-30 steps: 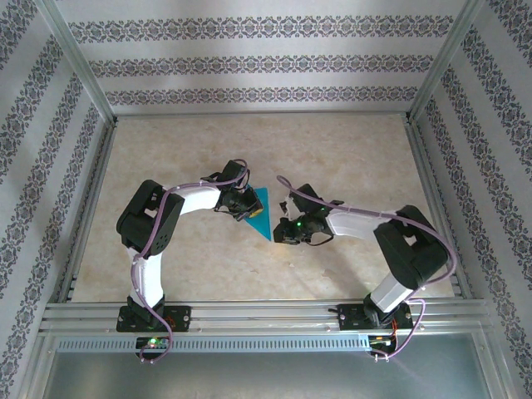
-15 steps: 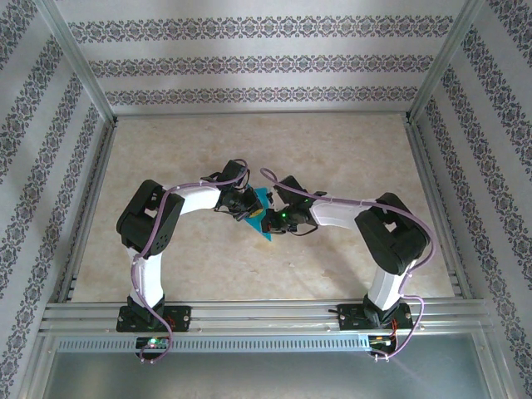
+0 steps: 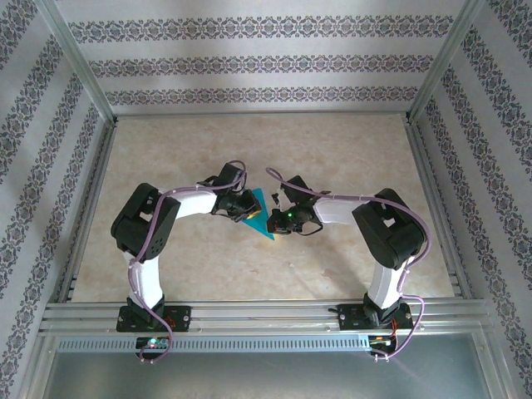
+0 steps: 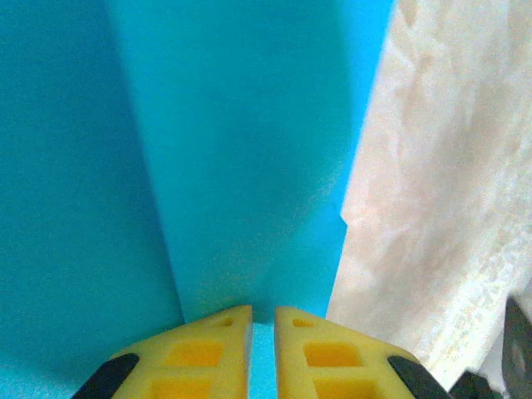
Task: Fold a paper plane with a square sheet of paper (pick it up from the middle)
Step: Fourth fold the wing at the center of the table.
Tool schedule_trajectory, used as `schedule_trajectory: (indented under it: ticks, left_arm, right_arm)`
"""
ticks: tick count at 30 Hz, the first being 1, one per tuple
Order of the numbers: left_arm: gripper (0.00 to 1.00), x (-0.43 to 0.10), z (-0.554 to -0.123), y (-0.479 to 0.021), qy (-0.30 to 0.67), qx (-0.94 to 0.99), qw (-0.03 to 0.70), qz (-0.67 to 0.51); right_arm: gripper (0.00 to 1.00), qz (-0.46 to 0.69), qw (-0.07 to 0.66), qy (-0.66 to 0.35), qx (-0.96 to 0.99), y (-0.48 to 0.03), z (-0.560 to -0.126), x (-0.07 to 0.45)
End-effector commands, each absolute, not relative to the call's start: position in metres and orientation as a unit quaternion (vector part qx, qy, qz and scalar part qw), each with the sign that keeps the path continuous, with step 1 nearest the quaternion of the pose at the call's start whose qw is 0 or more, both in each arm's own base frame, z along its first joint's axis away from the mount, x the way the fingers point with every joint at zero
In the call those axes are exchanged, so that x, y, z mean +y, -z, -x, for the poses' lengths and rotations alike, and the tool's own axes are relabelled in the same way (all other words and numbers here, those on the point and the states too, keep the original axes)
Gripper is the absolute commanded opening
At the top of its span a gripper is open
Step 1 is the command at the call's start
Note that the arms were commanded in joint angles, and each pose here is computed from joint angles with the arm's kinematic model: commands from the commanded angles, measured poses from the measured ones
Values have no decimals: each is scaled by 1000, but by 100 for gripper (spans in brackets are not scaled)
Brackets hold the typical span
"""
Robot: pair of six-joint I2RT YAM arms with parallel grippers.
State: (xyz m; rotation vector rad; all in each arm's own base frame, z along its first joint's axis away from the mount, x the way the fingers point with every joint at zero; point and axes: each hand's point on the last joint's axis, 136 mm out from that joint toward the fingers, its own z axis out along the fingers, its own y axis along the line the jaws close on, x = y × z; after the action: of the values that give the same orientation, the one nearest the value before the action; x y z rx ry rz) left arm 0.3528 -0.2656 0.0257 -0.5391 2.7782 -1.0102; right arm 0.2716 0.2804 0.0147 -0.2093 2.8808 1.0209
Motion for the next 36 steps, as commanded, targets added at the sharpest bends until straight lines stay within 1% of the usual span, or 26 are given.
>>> schedule_trajectory:
  ticks: [1, 6, 10, 12, 16, 23, 29, 36]
  left_arm:
    - [17, -279, -359, -62, 385, 906, 143, 103]
    - [17, -289, -343, -68, 411, 895, 160, 69]
    - [16, -300, -333, -63, 405, 900, 156, 45]
    - [14, -302, -330, -55, 394, 905, 151, 43]
    - [12, -304, -327, -43, 394, 907, 145, 41]
    - [11, -305, -328, -26, 385, 912, 134, 47]
    - [11, -298, -333, -15, 358, 923, 130, 64]
    - [11, -271, -338, 5, 304, 941, 116, 92]
  right_arm:
    - [4, 68, -36, -281, 957, 20, -239, 246]
    - [4, 76, -46, -283, 955, 18, -238, 245]
    - [4, 75, -48, -278, 956, 18, -239, 244]
    - [4, 73, -47, -277, 957, 18, -240, 243]
    - [4, 66, -50, -275, 958, 19, -241, 241]
    - [4, 62, -52, -267, 960, 20, -241, 238]
    - [4, 64, -58, -245, 966, 25, -238, 231]
    - [3, 62, -72, -203, 975, 35, -232, 216]
